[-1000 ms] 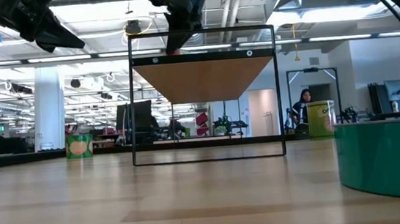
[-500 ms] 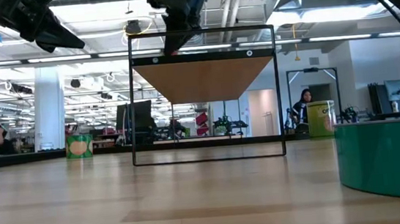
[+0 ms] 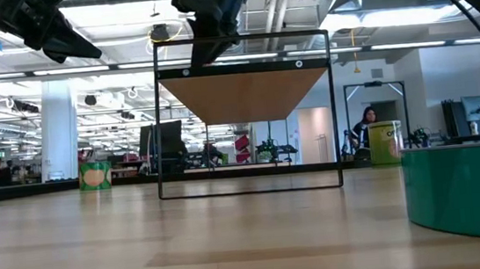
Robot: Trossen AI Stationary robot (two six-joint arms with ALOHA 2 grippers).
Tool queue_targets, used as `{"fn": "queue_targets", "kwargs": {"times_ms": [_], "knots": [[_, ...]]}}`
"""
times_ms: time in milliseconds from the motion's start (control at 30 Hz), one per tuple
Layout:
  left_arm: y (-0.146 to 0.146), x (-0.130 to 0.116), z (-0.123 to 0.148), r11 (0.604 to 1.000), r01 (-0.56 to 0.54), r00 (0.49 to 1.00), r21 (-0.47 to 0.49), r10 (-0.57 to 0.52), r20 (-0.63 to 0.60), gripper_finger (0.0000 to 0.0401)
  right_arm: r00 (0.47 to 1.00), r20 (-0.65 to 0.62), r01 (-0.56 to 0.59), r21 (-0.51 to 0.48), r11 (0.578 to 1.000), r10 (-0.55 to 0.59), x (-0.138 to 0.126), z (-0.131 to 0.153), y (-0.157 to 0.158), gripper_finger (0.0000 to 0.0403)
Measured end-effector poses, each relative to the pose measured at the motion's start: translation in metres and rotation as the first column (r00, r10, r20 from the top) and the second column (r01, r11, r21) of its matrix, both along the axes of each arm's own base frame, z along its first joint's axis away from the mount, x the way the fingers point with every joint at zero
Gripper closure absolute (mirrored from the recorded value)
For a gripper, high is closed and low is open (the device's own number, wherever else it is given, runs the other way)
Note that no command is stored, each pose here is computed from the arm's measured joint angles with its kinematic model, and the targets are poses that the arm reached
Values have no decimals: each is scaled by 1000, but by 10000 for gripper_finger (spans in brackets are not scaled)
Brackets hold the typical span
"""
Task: Pick and place cans onto a shelf
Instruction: Put the canned diced tomatoes on the shelf, then put the canned mushroom on the shelf
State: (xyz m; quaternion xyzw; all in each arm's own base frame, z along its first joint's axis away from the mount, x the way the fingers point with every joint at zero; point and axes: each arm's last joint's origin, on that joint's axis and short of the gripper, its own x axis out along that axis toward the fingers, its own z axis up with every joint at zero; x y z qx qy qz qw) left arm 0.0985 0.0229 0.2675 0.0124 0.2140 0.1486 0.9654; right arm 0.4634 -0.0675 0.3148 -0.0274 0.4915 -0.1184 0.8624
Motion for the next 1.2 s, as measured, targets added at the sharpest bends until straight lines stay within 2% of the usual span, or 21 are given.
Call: {"fn": "queue_targets", "kwargs": {"times_ms": [367, 700, 833, 933, 1033, 1067, 1200], "knots": [[0, 0, 0, 1000, 1, 1000, 2, -1, 0, 401, 1000, 11, 28, -35, 999, -28, 0, 7, 6, 196], [0, 0, 0, 1000, 2, 1000, 2, -2, 1, 401, 998, 66, 5, -29, 1000, -4, -14, 34, 17, 191], [0, 0, 1, 1000, 8, 1000, 0, -8, 6, 401, 996, 94, 6, 45, 999, -10, -35, 60, 30, 231], [0, 0, 1, 1000, 8, 1000, -1, -8, 7, 401, 998, 66, -14, 49, 999, 10, -52, 73, 45, 295], [0, 0, 1, 1000, 8, 1000, 0, -8, 11, 401, 991, 85, -106, 64, 992, 101, -59, 81, 63, 372], [0, 0, 1, 1000, 8, 1000, 0, -8, 11, 401, 987, 95, -140, 86, 986, 132, -62, 84, 68, 386], [0, 0, 1, 1000, 10, 1000, 1, -10, 10, 401, 976, 154, -177, 136, 975, 156, -71, 83, 80, 387]]}}
